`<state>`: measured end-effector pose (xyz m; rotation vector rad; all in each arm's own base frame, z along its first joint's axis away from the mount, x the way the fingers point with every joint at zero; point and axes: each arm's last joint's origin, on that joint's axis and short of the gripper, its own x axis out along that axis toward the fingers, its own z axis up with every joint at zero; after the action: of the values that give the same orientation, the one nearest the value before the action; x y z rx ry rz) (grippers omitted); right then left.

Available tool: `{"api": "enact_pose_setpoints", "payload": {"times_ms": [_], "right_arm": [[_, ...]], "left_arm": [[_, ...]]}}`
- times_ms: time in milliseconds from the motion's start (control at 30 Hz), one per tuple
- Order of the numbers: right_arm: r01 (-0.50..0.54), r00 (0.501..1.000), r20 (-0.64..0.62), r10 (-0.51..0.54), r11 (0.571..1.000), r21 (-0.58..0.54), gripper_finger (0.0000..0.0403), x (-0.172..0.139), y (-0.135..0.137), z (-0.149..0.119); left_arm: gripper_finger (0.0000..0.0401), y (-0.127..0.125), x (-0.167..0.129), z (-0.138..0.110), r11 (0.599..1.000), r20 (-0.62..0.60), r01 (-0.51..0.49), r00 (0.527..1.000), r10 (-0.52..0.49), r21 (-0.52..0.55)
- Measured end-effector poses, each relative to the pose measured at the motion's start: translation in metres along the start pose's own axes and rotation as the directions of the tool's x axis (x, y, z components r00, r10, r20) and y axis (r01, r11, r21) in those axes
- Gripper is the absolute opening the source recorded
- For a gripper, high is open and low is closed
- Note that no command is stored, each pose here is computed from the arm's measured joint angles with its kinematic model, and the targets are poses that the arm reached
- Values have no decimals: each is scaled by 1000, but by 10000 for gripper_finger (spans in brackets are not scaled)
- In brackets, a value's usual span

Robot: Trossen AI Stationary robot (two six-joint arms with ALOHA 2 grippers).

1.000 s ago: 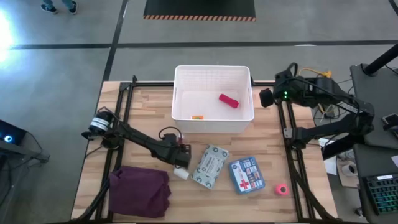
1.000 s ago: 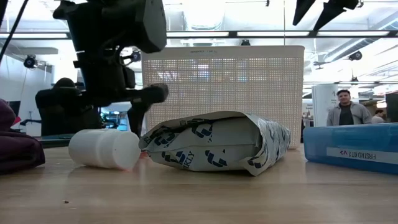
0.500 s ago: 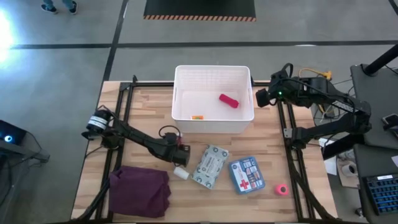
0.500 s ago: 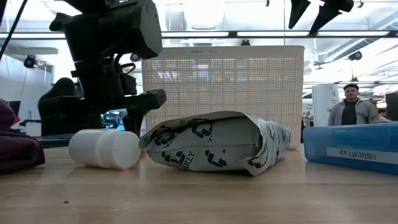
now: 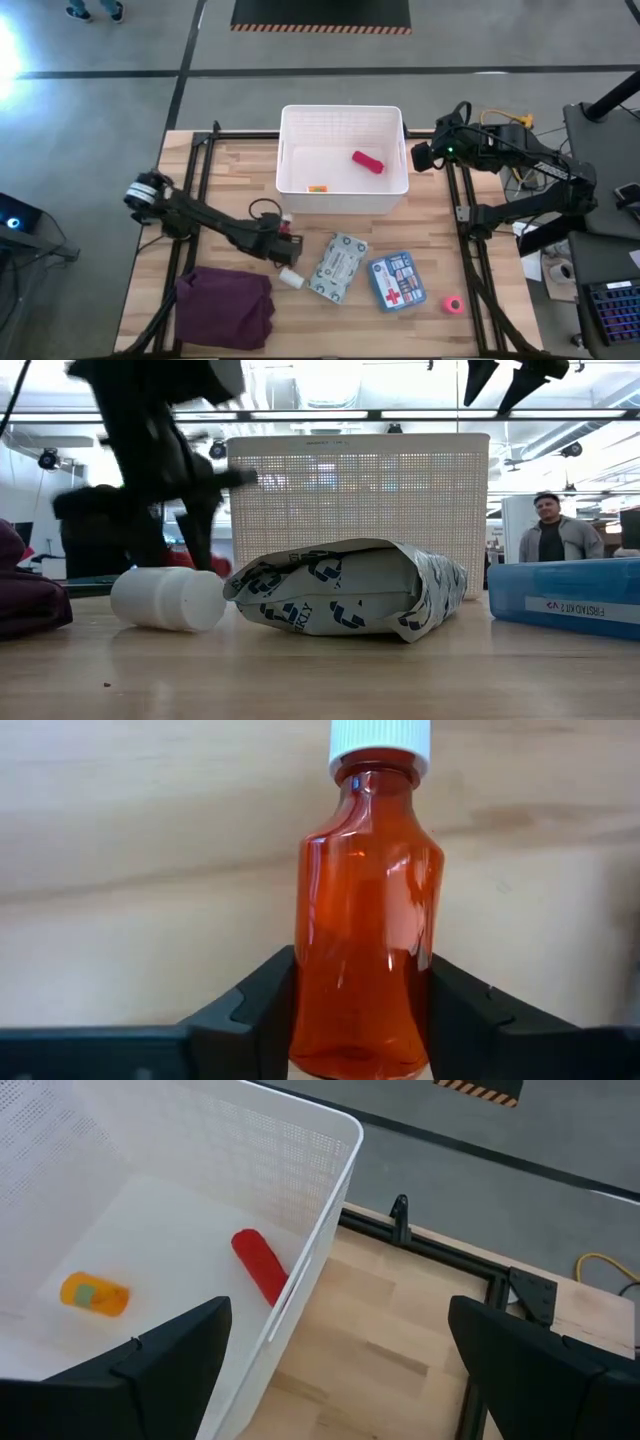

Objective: Pick & place medical supplies in basket/bin
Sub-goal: Put the red pill bottle into the white bin

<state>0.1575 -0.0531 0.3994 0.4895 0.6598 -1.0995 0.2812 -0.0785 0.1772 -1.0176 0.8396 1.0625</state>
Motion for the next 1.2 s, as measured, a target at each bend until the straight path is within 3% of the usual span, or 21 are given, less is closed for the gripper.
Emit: {"api": "enact_pose_setpoints", "payload": {"times_ms": [167, 267, 367, 467, 533, 633, 767, 900, 1033, 1200], "right_arm": [[-2, 1000, 6, 2, 1000, -6, 366, 0, 0, 0], [-13, 1000, 17, 13, 1000, -17, 366, 0, 2, 2], [-23, 999, 28, 23, 1000, -14, 366, 0, 3, 3], [-31, 999, 34, 32, 999, -23, 366, 0, 4, 4], [-36, 999, 35, 37, 999, -35, 366, 0, 4, 4], [-59, 998, 29, 60, 997, -40, 366, 0, 5, 5], [-99, 995, 9, 99, 994, -40, 366, 0, 7, 5], [-109, 994, 1, 109, 994, 4, 366, -1, 7, 4], [-125, 992, 0, 125, 992, 10, 366, -3, 8, 3], [-141, 990, -5, 141, 990, 5, 366, -5, 10, 1]], "left_arm": [[152, 16, -56, -6, 995, -16, 90, 996, -90, -37], [152, 22, -95, -6, 973, 61, 226, 973, -223, -47], [152, 16, -134, 5, 908, 210, 419, 887, -411, 4], [152, 8, -162, 27, 871, 346, 481, 805, -482, 95], [152, 0, -170, 47, 877, 407, 453, 780, -476, 160], [151, -14, -171, 81, 893, 436, 369, 780, -448, 259], [151, -34, -162, 131, 866, 381, 310, 802, -460, 392], [160, -43, -156, 170, 877, 445, 211, 796, -410, 432], [203, -44, -154, 185, 879, 469, 157, 797, -382, 450], [269, -44, -151, 177, 867, 432, 170, 812, -392, 469]]}}
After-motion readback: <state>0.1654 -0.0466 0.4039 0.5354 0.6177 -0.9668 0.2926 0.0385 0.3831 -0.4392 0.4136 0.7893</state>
